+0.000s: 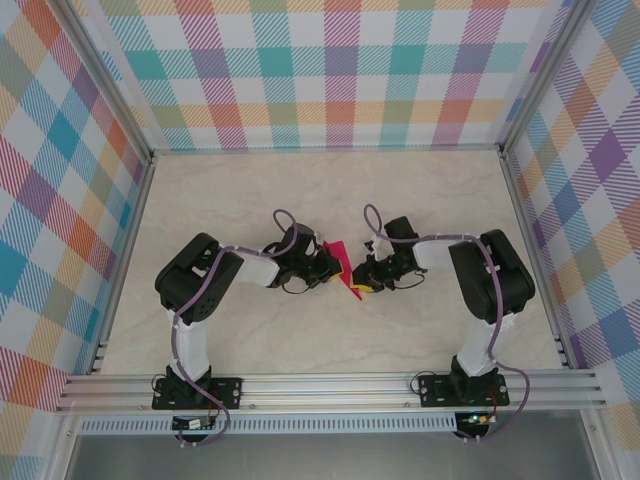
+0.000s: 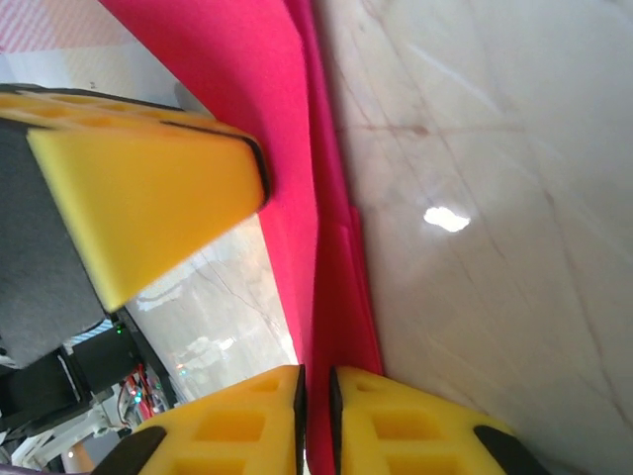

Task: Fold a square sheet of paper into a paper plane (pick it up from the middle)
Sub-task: Fold the wing for the fifth time at the center of the table.

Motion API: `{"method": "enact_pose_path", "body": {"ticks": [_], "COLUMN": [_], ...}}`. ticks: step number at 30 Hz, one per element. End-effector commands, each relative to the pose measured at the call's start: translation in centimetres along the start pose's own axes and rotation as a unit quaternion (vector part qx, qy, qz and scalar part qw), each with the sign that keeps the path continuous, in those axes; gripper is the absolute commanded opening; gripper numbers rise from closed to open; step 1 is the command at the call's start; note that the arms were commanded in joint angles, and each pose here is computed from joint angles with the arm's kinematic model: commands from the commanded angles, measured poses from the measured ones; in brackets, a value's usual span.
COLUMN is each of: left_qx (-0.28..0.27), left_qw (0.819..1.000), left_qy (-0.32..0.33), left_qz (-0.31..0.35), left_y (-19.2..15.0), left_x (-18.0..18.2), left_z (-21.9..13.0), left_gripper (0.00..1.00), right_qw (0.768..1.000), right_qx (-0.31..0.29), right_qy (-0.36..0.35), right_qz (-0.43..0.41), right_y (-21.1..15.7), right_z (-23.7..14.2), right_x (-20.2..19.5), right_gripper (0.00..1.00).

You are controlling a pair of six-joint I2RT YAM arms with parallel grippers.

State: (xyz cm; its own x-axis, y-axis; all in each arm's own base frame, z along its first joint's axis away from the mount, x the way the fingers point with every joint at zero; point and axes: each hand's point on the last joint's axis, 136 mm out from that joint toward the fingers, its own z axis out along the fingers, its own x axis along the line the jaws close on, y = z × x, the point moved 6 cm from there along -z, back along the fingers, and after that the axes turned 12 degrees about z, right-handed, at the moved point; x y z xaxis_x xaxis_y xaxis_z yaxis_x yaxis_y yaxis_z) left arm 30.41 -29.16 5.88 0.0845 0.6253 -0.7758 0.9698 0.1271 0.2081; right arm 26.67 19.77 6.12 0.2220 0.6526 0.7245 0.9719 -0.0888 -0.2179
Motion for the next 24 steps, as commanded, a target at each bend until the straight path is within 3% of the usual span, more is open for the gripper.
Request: {"method": "enact_pose_path", "body": {"ticks": [1,18,24], "left_qx": [0.015,0.018,0.019], "left_qw": [0.998,0.998,0.998], "left_qy": [0.052,0.057,0.059], "left_qz": [-0.008,-0.010,-0.010], "left_y": [-1.1,-1.2,-1.2], "left_x": [2.0,2.1,2.2], "left_z": [0.6,0.6,0.6], "left_gripper": [0.04,0.04,0.04], "right_qw": [1.000,0.997,0.998], "right_qx": [0.008,0.018,-0.024], "right_qy": [-0.028,-0.069,-0.046], "right_qz": [-0.001,0.022,-0.024], "right_y": [-1.6,-1.6,-1.7], "right_z": [-1.0,0.6,-1.8], "right_x": [-0.4,-2.1,0.8], "right_gripper": [0.19,0.15,0.27]}}
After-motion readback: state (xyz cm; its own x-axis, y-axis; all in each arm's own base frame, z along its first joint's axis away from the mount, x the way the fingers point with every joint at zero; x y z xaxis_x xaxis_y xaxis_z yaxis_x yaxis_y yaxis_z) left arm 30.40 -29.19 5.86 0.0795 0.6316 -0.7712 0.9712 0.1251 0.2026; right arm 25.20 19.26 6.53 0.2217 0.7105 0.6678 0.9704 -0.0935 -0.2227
